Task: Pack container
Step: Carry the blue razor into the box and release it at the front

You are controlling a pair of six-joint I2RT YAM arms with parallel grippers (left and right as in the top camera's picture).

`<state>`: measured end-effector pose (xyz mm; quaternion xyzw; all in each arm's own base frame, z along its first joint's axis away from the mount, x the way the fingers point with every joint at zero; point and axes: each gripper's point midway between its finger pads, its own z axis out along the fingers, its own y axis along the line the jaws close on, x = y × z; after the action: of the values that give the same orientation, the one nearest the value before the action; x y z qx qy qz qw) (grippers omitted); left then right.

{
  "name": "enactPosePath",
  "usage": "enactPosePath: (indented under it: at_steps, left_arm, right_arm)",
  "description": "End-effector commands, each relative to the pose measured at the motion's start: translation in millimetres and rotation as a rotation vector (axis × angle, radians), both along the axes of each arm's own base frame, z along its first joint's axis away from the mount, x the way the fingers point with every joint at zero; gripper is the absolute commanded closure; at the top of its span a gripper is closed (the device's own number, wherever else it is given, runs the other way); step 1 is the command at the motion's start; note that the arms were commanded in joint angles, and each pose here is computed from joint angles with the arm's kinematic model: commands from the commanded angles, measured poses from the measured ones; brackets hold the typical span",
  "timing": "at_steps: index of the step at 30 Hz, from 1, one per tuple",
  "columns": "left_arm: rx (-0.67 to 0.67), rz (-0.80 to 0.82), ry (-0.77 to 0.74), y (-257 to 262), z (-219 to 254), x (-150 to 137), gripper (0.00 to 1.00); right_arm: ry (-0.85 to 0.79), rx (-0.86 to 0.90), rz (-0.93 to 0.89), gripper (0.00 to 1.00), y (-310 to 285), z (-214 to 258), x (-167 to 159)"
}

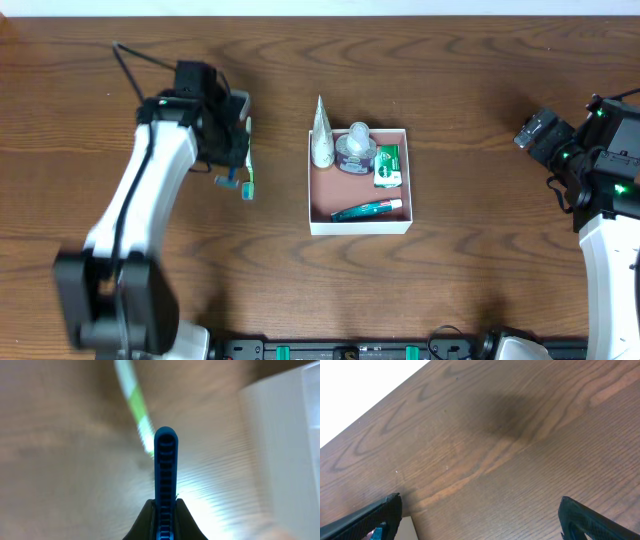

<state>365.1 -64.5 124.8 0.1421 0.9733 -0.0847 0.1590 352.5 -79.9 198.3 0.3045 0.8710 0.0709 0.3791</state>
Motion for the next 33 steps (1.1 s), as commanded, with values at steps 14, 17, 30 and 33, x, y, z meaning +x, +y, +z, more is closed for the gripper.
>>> enactPosePath:
  at_steps: [14, 17, 30, 33]
  left_arm:
    - [-0.042, -0.96, -0.489, -183, 118, -102, 0.94]
    - [0.066, -0.997, -0.445, -191, 93, -99, 0.94]
    - [0.278, -1.012, -0.265, -199, 3, -72, 0.73]
    - [0.271, -1.006, -0.293, -203, 6, -68, 0.68]
  right_arm:
    - [-0.008, 0.004, -0.022, 0.01, -4, 3, 0]
    - [-0.008, 0.004, -0.023, 0.01, -4, 3, 0]
    - [-0.008, 0.004, -0.022, 0.01, -4, 3, 0]
    - [-0.008, 0.004, -0.023, 0.01, -4, 3, 0]
